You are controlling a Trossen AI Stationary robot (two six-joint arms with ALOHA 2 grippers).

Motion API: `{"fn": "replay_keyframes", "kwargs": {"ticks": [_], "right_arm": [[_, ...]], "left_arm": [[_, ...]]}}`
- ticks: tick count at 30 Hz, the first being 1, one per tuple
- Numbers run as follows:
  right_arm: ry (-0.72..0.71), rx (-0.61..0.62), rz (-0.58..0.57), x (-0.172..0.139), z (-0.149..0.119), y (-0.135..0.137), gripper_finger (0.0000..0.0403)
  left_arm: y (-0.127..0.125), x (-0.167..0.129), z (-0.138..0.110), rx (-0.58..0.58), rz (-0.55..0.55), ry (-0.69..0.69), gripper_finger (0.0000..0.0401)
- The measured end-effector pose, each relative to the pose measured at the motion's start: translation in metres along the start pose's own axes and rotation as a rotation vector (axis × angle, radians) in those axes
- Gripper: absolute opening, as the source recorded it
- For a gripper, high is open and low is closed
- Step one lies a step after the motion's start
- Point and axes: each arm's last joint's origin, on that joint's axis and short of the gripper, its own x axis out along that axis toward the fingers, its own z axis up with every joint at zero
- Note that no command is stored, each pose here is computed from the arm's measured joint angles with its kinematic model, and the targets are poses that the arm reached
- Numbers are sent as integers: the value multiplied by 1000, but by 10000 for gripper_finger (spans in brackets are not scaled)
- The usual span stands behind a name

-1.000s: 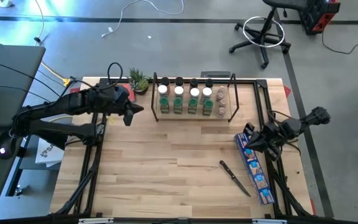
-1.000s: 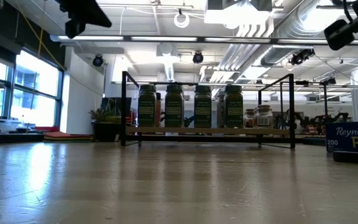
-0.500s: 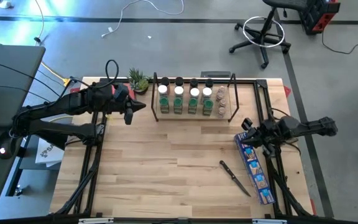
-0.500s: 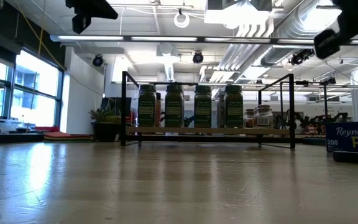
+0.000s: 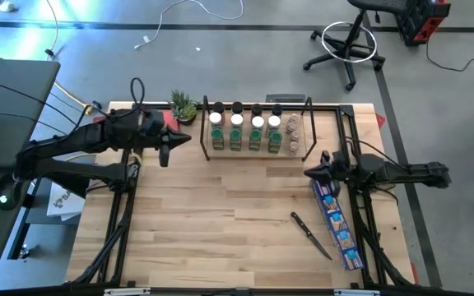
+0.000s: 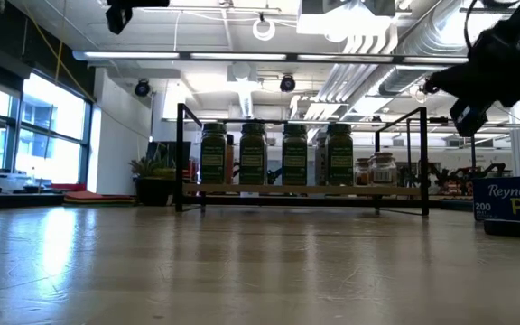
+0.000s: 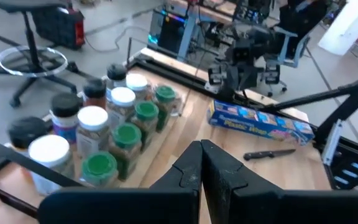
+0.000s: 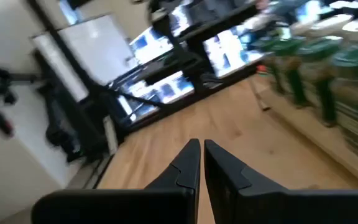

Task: Shelf spices
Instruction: Return to Home Position

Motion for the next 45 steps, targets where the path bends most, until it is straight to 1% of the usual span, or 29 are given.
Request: {"fn": "replay_keyframes", "kwargs": {"ticks": [5,7,10,14,18,27,29,31,34,37,40,42,45], "right_arm": [[6,-45,-7,1,0,-1,16],[6,-53,-7,1,0,-1,16],[6,-55,-7,1,0,-1,16],[6,-55,-7,1,0,-1,16],[6,-55,-7,1,0,-1,16],[6,-55,-7,1,0,-1,16],[6,-55,-7,1,0,-1,16],[6,-55,-7,1,0,-1,16],[6,-55,-7,1,0,-1,16],[7,-55,-6,1,0,-1,16],[6,-55,-7,1,0,-1,16],[7,-55,-6,1,0,-1,16],[6,-55,-6,1,0,-1,16]], "left_arm": [[1,-8,-2,82,3,5,1],[1,-9,-4,117,-12,27,1],[1,-7,-9,148,-48,13,1],[1,1,-14,119,-91,-35,1],[2,7,-19,71,-87,0,1],[3,13,-22,70,-80,40,1],[3,11,-23,75,-63,42,1],[4,9,-22,76,-19,24,1],[2,0,-22,42,20,-12,1],[-1,-15,-24,-12,-20,-74,1],[0,-31,-35,-14,-61,-113,1],[2,-43,-39,-17,-76,-206,1],[8,-55,-51,24,-81,-318,1]]}}
